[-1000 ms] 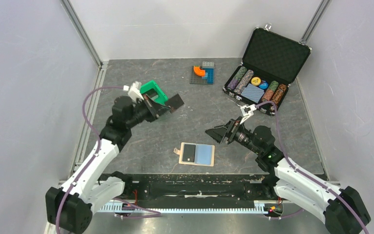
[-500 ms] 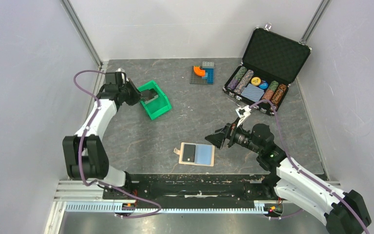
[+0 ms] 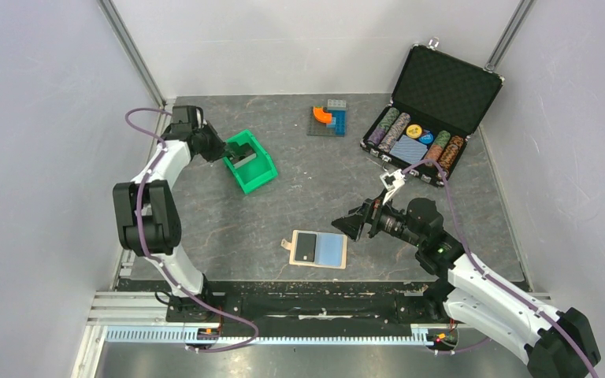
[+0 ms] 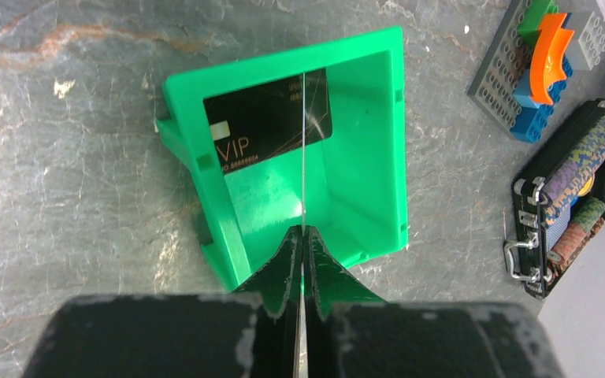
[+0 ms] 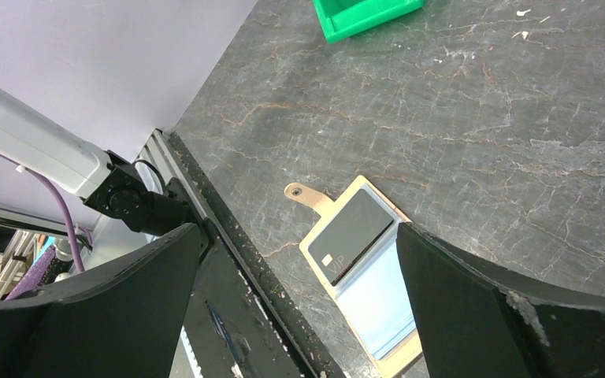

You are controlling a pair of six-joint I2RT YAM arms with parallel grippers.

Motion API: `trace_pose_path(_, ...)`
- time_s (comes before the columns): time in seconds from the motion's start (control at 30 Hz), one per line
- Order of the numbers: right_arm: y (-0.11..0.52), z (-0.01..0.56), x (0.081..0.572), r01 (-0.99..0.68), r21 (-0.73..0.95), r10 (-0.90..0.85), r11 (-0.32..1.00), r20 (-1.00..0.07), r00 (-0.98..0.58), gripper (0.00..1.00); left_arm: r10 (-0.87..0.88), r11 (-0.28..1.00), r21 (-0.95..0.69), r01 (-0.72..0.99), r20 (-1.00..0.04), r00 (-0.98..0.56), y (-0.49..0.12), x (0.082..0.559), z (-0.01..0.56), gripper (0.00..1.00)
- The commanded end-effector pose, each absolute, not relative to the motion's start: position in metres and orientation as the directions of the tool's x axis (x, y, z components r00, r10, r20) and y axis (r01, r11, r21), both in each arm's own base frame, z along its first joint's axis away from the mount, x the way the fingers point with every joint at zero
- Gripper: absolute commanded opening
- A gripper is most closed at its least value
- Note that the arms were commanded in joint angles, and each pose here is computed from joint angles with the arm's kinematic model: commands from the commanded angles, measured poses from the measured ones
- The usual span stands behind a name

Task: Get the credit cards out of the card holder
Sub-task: Place the credit card in the storage box.

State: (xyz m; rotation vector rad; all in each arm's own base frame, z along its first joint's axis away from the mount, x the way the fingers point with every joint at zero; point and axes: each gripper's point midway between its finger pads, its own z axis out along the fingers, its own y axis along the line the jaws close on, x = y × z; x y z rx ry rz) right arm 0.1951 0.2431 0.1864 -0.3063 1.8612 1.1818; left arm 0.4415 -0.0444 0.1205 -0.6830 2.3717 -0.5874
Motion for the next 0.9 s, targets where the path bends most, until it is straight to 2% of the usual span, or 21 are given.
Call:
trace_pose_path(0.0,0.242,0.21,0.203,-0.63,0.579,0.266,0.518,-0.809,-0.525,0.98,-0.586,0.771,-0.569,-0.284,-0.463,-0.665,-0.044,0.467,0.141,0.02)
trace_pose_path(0.43,0.242,0.214,0.207,-0.63,0.571,0.277,0.527,-0.816,-0.508,0.98,-0.577,0.784,-0.531,-0.322,-0.432,-0.693,-0.04,0.471,0.116,0.04)
trace_pose_path(0.87,0.241,0.212,0.208,-0.622,0.576,0.283,0.53,-0.812,-0.511,0.98,-0.662,0.735,-0.536,-0.416,-0.433,-0.611,-0.031,0.468,0.106,0.05)
